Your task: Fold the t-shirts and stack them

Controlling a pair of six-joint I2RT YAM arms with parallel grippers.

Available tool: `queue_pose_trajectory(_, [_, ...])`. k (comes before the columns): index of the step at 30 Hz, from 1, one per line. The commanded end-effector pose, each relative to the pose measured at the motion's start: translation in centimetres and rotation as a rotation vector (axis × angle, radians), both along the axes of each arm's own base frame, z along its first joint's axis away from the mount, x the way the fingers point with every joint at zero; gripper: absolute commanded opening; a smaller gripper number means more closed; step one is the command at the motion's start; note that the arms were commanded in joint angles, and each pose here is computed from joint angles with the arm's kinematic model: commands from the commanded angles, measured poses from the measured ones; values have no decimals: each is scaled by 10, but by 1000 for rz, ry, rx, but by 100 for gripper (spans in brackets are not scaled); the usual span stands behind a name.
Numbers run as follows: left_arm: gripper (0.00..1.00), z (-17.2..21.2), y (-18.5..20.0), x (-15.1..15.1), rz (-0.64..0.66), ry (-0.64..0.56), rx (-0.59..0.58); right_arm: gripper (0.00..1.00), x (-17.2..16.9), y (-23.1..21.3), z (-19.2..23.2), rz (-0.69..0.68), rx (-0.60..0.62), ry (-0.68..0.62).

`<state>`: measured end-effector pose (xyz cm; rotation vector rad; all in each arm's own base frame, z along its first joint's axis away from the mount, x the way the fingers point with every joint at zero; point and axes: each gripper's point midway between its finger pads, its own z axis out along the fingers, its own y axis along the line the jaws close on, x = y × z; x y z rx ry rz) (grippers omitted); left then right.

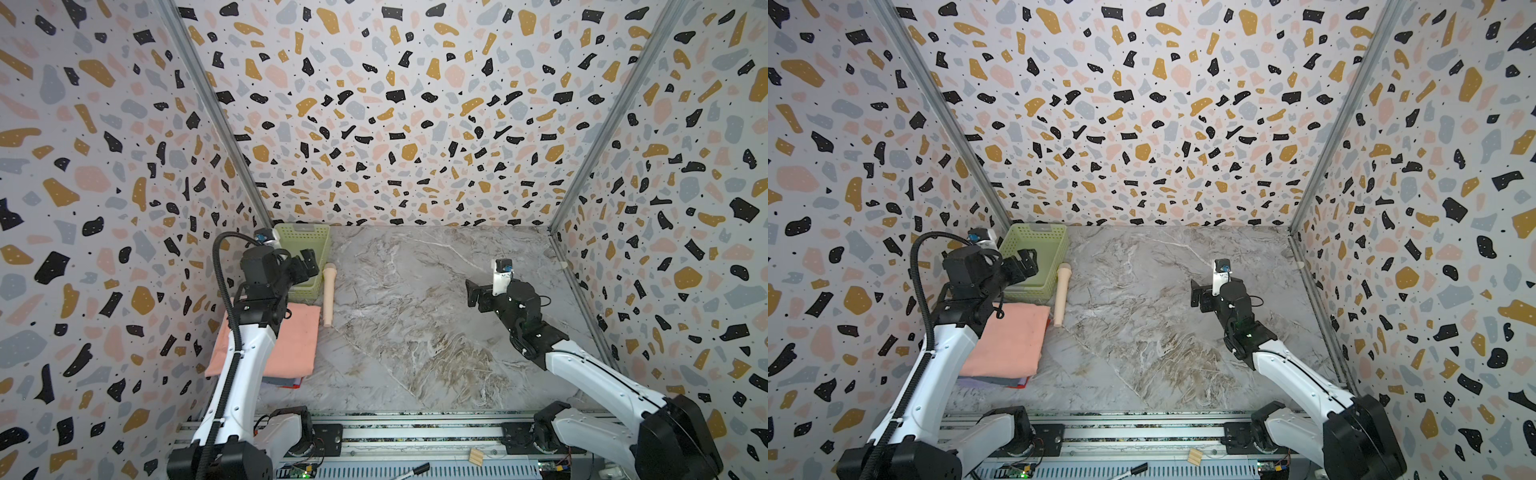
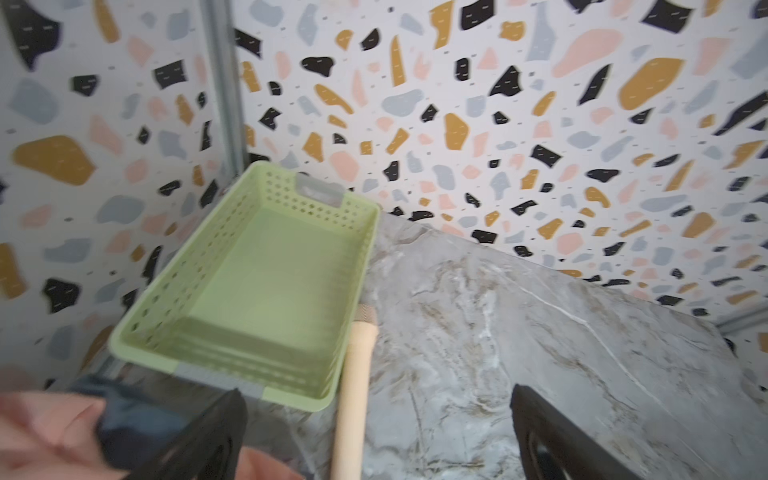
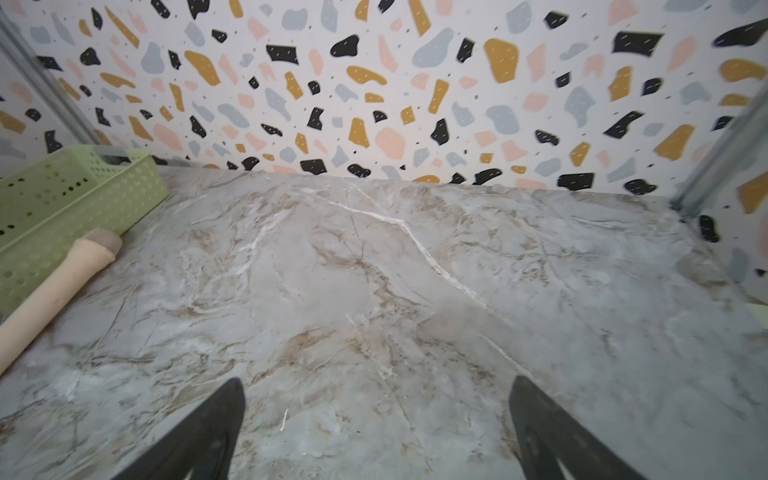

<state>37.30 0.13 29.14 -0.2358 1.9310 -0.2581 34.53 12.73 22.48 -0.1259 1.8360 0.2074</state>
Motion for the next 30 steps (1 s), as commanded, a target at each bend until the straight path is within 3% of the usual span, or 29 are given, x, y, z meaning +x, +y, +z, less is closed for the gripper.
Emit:
queue_pose_trajectory(1, [100,19,-29,13,-95,-132,-10,99,-5,-39,32,-170,7,-45])
queue_pose_trajectory(3, [100,10,-34,17,-69,-133,35,99,-12,-63,36,-263,0,-45])
queue_pose_trajectory(7, [100,-23,-28,18,57,-87,235,99,-30,-113,37,-461,-3,-26])
queue_pose_trajectory(12, [100,-47,-25,19,124,-153,299,99,-48,-166,27,-671,32,0])
queue_pose_trajectory(19, [100,-61,-19,-22,186,-319,393,99,-34,-191,-9,-711,75,139])
queue_pose_trajectory(26, [100,-77,-1,-40,260,-286,428,99,-8,-208,-44,-769,78,155])
queue_pose_trajectory(30, [100,-98,19,-58,358,-248,446,99,3,-198,-55,-686,62,73])
